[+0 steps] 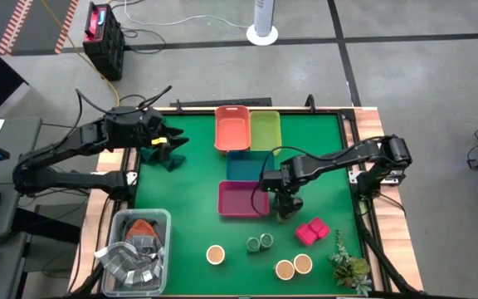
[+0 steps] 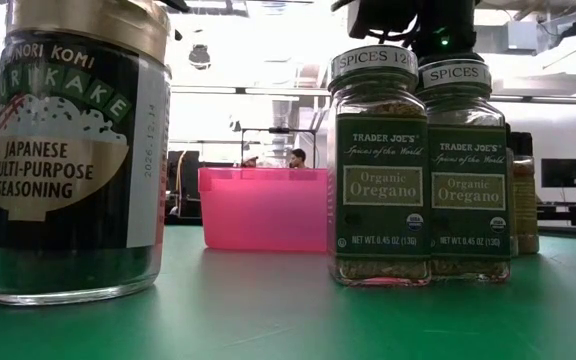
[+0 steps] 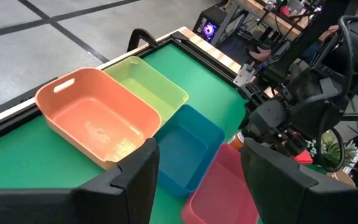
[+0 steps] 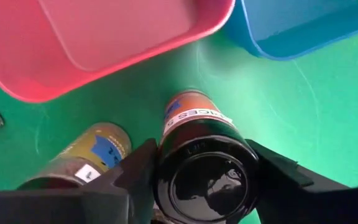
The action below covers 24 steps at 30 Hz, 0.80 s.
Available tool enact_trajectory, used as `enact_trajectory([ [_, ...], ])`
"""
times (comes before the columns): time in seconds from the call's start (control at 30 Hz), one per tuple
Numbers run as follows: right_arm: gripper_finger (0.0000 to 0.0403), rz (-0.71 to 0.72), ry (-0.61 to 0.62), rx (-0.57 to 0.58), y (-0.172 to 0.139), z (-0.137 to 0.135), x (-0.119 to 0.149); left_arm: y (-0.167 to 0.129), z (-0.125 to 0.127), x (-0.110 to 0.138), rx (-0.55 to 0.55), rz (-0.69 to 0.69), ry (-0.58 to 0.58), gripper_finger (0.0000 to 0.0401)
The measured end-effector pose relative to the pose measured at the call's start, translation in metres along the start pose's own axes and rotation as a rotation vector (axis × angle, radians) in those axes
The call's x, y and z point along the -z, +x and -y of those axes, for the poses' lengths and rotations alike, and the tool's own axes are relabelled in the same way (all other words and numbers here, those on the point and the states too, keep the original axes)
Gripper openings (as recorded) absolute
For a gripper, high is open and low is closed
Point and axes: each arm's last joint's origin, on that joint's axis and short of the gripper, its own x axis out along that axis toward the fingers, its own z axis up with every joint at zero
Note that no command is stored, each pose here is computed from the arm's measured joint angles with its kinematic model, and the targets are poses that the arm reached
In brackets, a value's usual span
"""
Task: Sort spices by type
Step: Put the top black seasoning bottle into the yellow bin
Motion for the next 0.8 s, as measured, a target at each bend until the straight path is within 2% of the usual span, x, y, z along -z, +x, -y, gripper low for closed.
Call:
enact_trajectory([
  [0.27, 0.0228, -0.01, -0.036, 0.004, -0.02, 0.003, -0.006, 0.0, 0.0, 0.0, 0.0, 0.0, -0.004, 0.0216],
  [0.43, 0.0232, -0.013, -0.03, 0.014, -0.04, 0.014, -0.014, 0.0, 0.0, 0.0, 0.004, -0.001, -0.005, 0.0216],
  [0.63, 0.0232, -0.074, -0.005, 0.085, -0.064, 0.046, -0.019, 0.0, 0.001, 0.0, 0.029, -0.012, -0.004, 0.0216],
  [0.8, 0.0233, -0.019, 0.04, 0.076, -0.084, 0.084, -0.027, 0.002, 0.001, 0.0, 0.023, -0.015, -0.008, 0.0216],
])
